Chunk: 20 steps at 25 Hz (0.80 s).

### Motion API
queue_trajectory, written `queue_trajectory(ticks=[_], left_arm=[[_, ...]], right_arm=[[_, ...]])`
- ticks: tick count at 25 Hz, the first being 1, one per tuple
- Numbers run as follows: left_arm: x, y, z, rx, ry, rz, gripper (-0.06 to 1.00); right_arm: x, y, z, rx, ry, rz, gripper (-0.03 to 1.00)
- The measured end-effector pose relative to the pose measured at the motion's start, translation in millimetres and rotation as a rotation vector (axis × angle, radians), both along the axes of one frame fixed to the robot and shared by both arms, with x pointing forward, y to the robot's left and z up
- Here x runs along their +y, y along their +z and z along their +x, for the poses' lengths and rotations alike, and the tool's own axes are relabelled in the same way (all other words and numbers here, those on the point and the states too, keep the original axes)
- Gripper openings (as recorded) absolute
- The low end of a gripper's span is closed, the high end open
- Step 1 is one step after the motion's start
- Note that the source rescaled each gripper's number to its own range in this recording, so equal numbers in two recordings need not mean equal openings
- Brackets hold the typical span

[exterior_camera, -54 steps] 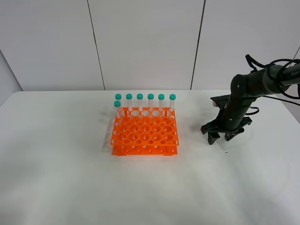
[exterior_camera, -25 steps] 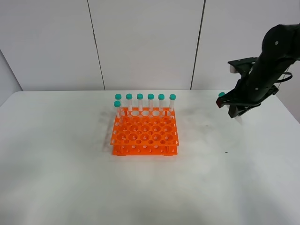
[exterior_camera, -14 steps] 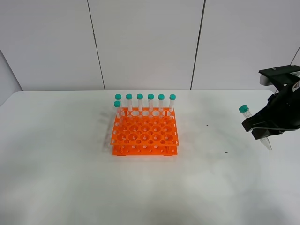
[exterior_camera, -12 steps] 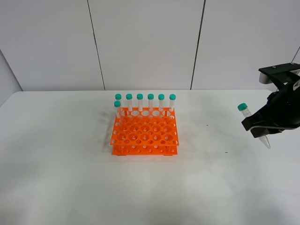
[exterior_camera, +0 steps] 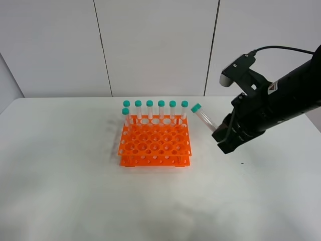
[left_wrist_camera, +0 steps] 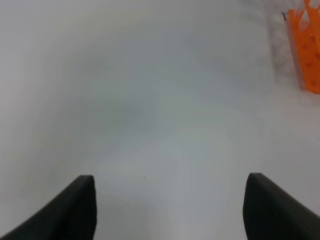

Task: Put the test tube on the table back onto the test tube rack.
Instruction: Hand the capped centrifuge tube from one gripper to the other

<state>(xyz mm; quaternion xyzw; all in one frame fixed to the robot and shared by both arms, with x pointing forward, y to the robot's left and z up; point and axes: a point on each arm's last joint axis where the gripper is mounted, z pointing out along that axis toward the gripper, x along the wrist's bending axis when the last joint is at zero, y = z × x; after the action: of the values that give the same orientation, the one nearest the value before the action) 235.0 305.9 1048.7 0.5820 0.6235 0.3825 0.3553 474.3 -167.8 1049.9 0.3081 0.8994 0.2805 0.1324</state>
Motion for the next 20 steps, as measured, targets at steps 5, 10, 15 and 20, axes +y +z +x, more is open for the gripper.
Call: queue_trajectory(ticks=[5, 10, 15, 20], left_arm=[[0.0, 0.0, 0.0, 0.000, 0.000, 0.000, 0.96], [-0.1, 0.4, -0.1, -0.002, 0.000, -0.002, 0.96], [-7.1, 24.8, 7.5, -0.119, -0.045, -0.094, 0.96], [-19.1, 54.3, 54.1, -0.138, -0.146, -0.214, 0.96]], right_arm=[[13.0, 3.2, 3.2, -0.044, 0.097, 0.141, 0.01], [17.8, -3.5, 5.5, 0.006, 0.114, 0.194, 0.01], [18.7, -3.9, 3.8, 0.024, 0.126, 0.201, 0.01], [20.9, -4.0, 2.7, 0.013, 0.151, 0.193, 0.01]])
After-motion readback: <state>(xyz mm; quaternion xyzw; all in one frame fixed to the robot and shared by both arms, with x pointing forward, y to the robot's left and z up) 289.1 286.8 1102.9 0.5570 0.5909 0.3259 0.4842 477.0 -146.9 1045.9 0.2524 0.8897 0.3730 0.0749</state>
